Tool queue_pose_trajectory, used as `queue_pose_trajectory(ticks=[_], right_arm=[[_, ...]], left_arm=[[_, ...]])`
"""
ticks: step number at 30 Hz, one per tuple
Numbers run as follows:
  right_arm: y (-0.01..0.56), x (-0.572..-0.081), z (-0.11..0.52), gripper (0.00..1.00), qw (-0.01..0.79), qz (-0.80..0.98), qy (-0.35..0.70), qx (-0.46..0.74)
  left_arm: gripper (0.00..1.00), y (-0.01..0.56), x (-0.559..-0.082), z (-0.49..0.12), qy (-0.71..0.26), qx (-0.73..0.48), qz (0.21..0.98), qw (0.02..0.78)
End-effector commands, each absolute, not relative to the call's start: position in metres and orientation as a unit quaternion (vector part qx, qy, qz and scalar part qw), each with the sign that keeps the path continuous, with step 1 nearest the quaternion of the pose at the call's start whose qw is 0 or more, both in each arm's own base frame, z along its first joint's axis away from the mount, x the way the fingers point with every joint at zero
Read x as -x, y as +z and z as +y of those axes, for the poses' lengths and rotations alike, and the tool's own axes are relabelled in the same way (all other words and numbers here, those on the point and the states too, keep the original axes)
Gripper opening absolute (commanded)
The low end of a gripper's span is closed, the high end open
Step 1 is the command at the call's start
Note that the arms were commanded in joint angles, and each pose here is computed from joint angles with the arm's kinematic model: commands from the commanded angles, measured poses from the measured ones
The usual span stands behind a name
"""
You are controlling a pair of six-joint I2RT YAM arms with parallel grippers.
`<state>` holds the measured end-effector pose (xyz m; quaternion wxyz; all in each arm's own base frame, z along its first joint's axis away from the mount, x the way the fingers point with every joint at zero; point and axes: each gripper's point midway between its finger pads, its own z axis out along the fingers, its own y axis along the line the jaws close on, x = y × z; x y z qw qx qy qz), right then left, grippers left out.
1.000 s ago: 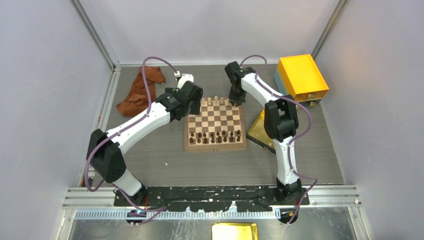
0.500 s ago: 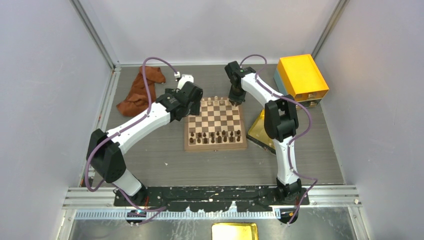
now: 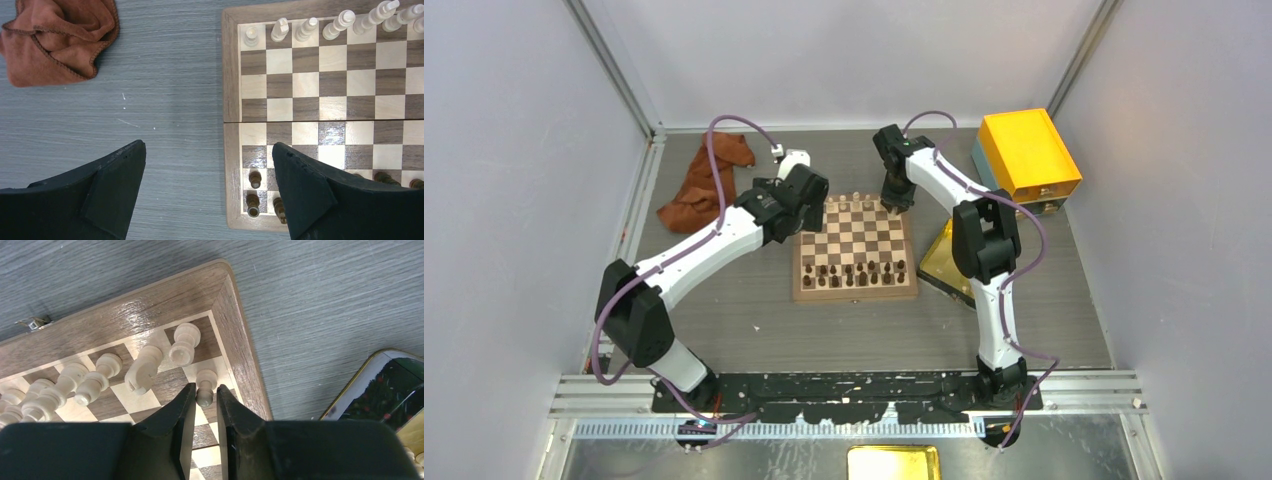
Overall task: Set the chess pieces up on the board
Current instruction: Place the chess piece on the chessboard.
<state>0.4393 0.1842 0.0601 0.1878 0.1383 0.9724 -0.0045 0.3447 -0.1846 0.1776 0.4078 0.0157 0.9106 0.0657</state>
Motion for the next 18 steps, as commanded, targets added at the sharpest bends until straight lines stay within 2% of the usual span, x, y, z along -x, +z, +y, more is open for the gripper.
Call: queue_pose_trajectory(ticks=[1, 18], right_arm=[[0.068, -0.442, 0.185, 0.28, 0.204, 0.970, -0.006, -0.133], [0.080, -0.444, 0.187, 0.38, 0.220, 0.968, 0.002, -0.123]], left_arm=[[0.98, 0.200, -0.347, -0.186, 0.045, -0.005, 0.897, 0.440], [0.99, 0.201, -0.346, -0.186, 0.041, 0.000, 0.896, 0.442]])
